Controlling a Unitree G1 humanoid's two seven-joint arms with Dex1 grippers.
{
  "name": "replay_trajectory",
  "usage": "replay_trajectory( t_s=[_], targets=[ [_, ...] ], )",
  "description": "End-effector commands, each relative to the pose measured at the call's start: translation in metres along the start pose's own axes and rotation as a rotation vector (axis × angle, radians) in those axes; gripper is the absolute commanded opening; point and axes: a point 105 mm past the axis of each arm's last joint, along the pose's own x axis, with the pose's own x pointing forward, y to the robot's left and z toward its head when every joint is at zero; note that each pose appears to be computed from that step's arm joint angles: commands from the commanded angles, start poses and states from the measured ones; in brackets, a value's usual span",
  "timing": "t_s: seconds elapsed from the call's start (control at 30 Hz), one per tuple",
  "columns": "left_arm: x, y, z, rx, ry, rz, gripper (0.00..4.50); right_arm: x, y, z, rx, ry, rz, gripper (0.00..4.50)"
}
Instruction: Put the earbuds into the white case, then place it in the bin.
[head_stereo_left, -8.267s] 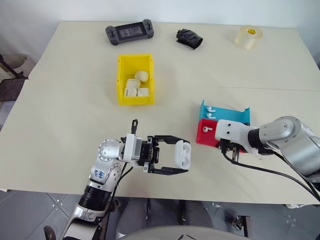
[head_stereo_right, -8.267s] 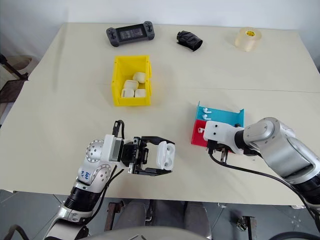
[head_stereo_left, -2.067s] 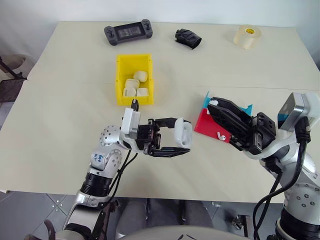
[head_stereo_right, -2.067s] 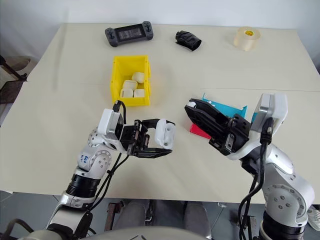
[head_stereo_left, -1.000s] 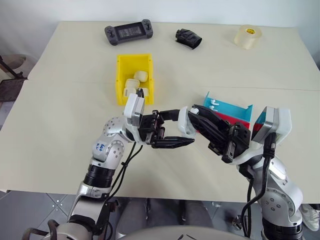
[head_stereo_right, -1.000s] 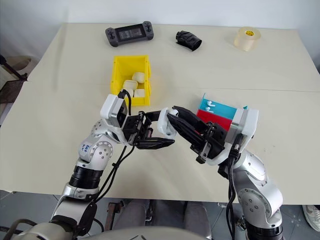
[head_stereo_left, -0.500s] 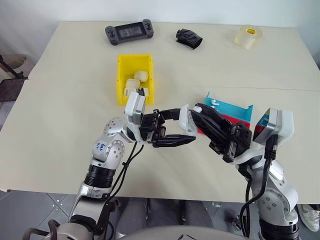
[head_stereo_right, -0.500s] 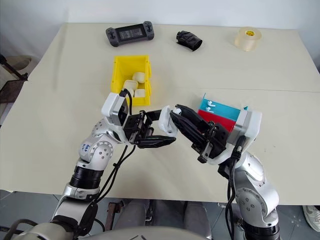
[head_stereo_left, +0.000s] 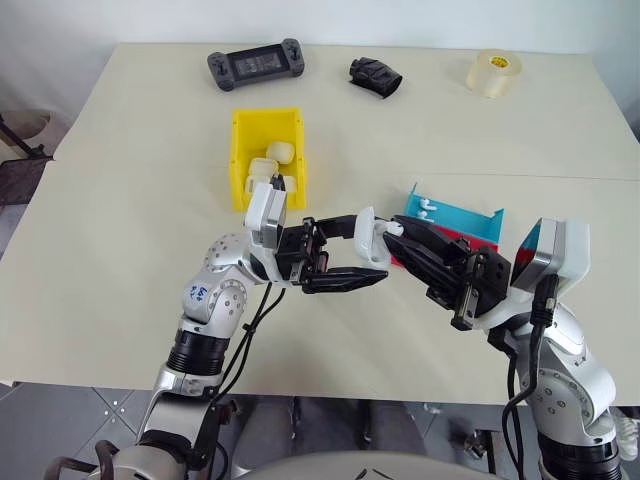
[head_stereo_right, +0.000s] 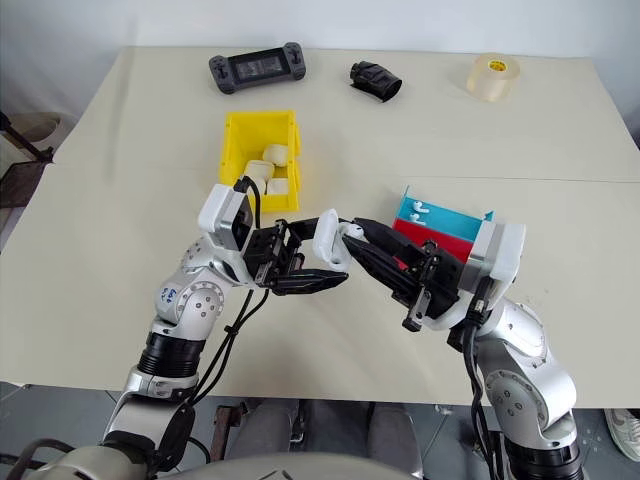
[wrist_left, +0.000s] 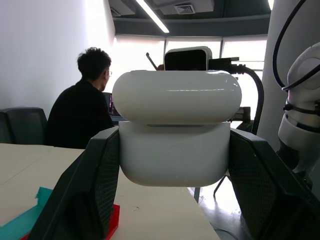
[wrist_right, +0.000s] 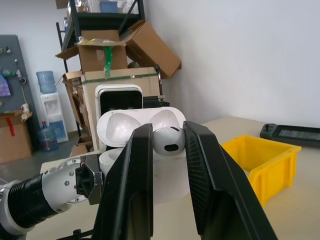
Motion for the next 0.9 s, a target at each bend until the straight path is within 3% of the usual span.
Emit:
replay_trajectory(
  t_s=[0.03, 0.2, 0.6, 0.9],
  targets=[
    [0.006, -0.010, 0.013, 0.096, -0.023, -0.069, 2.80, 0.000, -0.001, -0.008, 0.053, 0.064, 0.003, 0.54],
    [0.004, -0.012, 0.009, 0.108, 0.004, -0.082, 2.80, 0.001, 0.000, -0.006, 0.067, 0.100, 0.030, 0.54],
    [0.001, -0.014, 0.006, 0.111, 0.005, -0.076, 2.80, -0.017, -0.015, 0.013, -0.017, 0.138, -0.040, 4.47],
    [-0.020, -0.026, -0.006, 0.090, 0.093, -0.113, 2.80, -0.111, -0.037, 0.019, -0.164, 0.362, -0.284, 4.47]
  ],
)
